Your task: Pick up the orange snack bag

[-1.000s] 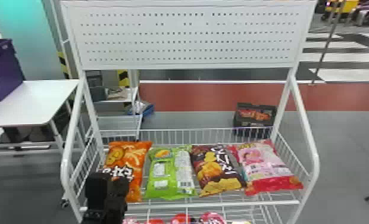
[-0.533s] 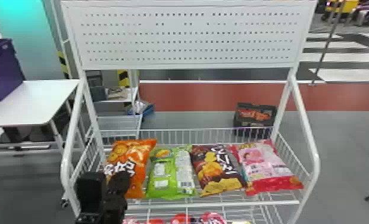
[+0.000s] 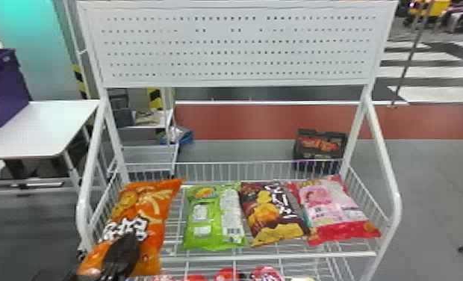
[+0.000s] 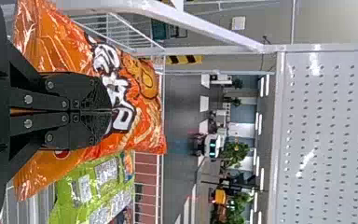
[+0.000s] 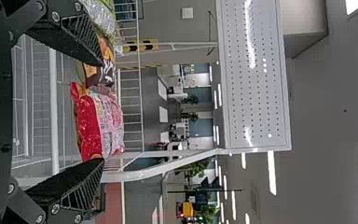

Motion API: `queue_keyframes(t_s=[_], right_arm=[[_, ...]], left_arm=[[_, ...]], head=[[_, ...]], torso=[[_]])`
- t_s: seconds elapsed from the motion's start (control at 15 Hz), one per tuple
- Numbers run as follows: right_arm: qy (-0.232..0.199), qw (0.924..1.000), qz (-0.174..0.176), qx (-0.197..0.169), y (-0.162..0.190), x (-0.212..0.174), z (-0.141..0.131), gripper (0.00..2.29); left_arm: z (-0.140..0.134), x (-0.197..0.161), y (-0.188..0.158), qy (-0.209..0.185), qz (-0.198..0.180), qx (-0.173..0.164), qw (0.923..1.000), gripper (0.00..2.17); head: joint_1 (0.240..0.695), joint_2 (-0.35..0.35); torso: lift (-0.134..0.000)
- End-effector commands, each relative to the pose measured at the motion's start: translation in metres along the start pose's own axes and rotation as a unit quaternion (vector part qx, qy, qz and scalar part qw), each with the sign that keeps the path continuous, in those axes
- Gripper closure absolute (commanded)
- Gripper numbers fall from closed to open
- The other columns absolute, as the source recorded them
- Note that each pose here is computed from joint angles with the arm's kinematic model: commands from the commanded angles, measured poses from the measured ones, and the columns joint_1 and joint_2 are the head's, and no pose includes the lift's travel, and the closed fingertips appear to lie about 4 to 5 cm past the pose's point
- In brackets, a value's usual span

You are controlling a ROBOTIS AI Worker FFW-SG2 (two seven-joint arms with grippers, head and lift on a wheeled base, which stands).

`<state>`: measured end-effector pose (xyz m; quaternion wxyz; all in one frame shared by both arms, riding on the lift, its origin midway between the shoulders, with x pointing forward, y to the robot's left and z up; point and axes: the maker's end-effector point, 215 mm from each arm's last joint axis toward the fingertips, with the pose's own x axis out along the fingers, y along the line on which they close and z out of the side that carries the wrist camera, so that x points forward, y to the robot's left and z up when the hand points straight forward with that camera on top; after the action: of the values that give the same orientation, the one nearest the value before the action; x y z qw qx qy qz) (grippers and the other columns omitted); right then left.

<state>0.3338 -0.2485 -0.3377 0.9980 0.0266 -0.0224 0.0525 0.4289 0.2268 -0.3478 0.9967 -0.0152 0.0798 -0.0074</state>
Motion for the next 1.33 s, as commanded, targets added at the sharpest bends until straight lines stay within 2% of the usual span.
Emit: queue_keyframes(t_s=[0.0,0.13,0.33,0.6,1.27], right_arm=[[0.0,1.0,0.001,0.0,0.001,0.001,-0.001,0.17],[0.001,1.0,0.001,0.002,0.002,0.001,-0.002,0.17],[-0.001,1.0,0.001,0.003,0.002,0.001,-0.001,0.17],[-0.001,1.0,0.003,0.004,0.004,0.001,-0.001,0.17],[-0.014,0.9999,0.003,0.009,0.002,-0.001,0.007,0.17]], left_arm=[[0.003,-0.025,0.004,-0.019,0.0,-0.013,0.9997,1.69],[-0.004,-0.044,0.004,-0.021,-0.003,-0.022,0.9995,1.69],[0.005,-0.077,0.015,-0.055,0.003,-0.039,0.9977,1.69],[0.013,-0.103,0.023,-0.081,0.01,-0.051,0.9953,1.69],[-0.001,-0.132,0.014,-0.071,0.001,-0.044,0.9965,1.69]], head=[[0.499,0.0],[0.499,0.0],[0.499,0.0],[0.499,0.0],[0.499,0.0]], torso=[[0.0],[0.0],[0.0],[0.0],[0.0]])
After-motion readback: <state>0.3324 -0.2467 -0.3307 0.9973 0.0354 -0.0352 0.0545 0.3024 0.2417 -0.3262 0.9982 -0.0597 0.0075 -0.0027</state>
